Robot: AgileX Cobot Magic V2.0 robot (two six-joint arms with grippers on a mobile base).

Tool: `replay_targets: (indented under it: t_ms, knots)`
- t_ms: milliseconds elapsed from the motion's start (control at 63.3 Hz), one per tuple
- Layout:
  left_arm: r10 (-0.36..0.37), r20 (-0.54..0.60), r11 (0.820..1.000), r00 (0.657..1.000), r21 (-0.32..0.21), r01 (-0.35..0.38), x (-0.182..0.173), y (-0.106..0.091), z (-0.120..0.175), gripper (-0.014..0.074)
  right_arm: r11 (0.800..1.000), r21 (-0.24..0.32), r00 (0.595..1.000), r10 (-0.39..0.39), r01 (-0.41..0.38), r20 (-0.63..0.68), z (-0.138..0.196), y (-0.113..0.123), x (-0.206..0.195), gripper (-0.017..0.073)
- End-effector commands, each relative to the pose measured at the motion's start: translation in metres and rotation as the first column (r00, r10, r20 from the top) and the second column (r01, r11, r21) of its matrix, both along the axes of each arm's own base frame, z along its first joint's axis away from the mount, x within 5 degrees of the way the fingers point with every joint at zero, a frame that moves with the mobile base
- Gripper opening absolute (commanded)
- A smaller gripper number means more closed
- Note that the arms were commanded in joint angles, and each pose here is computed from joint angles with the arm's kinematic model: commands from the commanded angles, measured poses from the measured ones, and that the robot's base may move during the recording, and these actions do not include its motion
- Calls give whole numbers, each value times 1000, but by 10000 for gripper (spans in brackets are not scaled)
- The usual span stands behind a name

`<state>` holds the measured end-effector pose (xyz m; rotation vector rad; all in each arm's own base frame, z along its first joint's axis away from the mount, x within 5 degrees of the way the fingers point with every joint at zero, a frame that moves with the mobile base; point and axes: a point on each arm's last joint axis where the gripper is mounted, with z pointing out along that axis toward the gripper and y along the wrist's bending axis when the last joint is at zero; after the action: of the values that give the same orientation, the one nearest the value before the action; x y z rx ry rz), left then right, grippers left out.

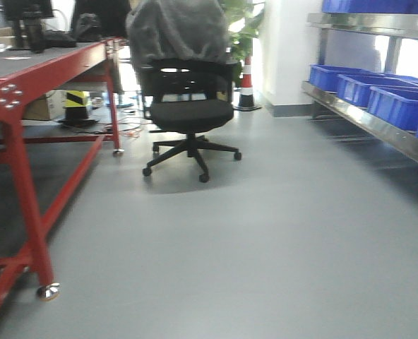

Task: Grab PVC pipe and place in blue bin
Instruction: 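Drive the base away from the table toward the shelf of blue bins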

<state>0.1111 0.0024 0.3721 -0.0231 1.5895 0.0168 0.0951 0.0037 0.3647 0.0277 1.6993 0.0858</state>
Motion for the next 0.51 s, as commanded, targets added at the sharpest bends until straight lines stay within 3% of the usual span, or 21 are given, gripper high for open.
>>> replay_targets:
  t_ms: [0,490]
  knots:
    - [-1,35,1000,999,-6,1,-1,0,4,-111,1000,-17,999,-3,4,35,4,0,-1,-169]
    - [-1,35,1000,999,-6,1,-1,0,4,-111,1000,-17,999,-3,4,35,4,0,-1,-169]
